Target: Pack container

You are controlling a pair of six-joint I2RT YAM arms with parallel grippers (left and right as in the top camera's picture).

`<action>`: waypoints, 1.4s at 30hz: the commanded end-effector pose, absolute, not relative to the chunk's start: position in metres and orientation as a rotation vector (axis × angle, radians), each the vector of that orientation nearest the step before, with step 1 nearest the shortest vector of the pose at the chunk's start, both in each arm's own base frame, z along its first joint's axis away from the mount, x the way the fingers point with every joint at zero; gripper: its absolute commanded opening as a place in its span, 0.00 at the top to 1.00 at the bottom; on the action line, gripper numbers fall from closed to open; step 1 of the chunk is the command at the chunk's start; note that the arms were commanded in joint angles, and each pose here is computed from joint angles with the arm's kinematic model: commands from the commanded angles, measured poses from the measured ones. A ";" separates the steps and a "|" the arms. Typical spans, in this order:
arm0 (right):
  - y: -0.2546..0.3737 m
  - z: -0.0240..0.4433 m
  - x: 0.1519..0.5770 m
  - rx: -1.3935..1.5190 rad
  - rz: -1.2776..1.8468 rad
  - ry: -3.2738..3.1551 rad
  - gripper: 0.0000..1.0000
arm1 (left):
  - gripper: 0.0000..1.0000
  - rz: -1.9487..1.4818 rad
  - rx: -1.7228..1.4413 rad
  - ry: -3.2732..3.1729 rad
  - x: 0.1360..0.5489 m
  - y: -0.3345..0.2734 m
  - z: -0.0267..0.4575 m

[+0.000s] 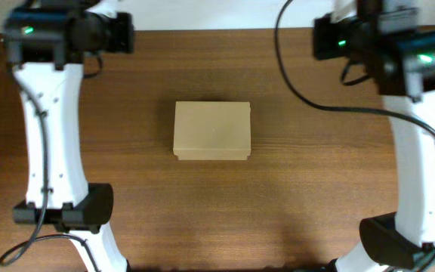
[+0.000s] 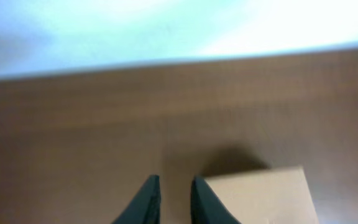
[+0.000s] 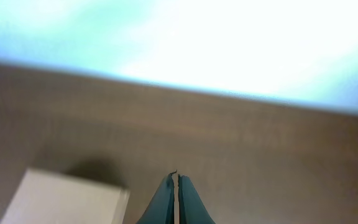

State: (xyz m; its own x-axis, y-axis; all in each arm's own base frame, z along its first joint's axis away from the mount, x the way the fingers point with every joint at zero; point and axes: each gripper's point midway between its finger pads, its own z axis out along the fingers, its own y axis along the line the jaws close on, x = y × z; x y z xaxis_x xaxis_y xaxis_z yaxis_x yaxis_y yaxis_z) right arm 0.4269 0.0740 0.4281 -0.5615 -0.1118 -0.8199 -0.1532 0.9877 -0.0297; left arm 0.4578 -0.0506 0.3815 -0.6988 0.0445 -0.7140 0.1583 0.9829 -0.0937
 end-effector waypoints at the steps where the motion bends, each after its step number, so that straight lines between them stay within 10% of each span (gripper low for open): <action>1: 0.060 0.487 0.411 -0.186 -0.002 2.004 0.96 | 0.73 -0.116 0.108 2.195 0.444 -0.033 0.433; 5: 0.047 0.547 0.387 -0.129 -0.032 1.829 0.96 | 0.53 -0.060 0.071 2.054 0.435 -0.020 0.476; 6: 0.044 0.557 0.380 -0.117 -0.037 1.797 0.90 | 0.35 -0.048 0.063 2.024 0.433 -0.018 0.485; 7: 0.041 0.568 0.373 -0.103 -0.044 1.763 0.71 | 0.07 -0.039 0.058 2.004 0.432 -0.016 0.491; 10: 0.037 0.588 0.356 -0.087 -0.043 1.701 0.01 | 0.00 -0.029 0.052 1.974 0.431 -0.014 0.499; 42: 0.032 0.525 0.329 -0.134 -0.073 1.972 0.01 | 0.00 -0.031 0.054 2.287 0.392 -0.013 0.433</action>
State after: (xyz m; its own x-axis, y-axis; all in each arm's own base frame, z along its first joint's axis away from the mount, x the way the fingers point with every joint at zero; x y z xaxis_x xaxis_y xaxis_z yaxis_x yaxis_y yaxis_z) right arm 0.3318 0.0377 0.5236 -0.3913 -0.1297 -0.9111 -0.0813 0.9910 -0.1062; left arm 0.3942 -0.0178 0.4296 -0.6644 0.0281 -0.7469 0.0601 0.9981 -0.0159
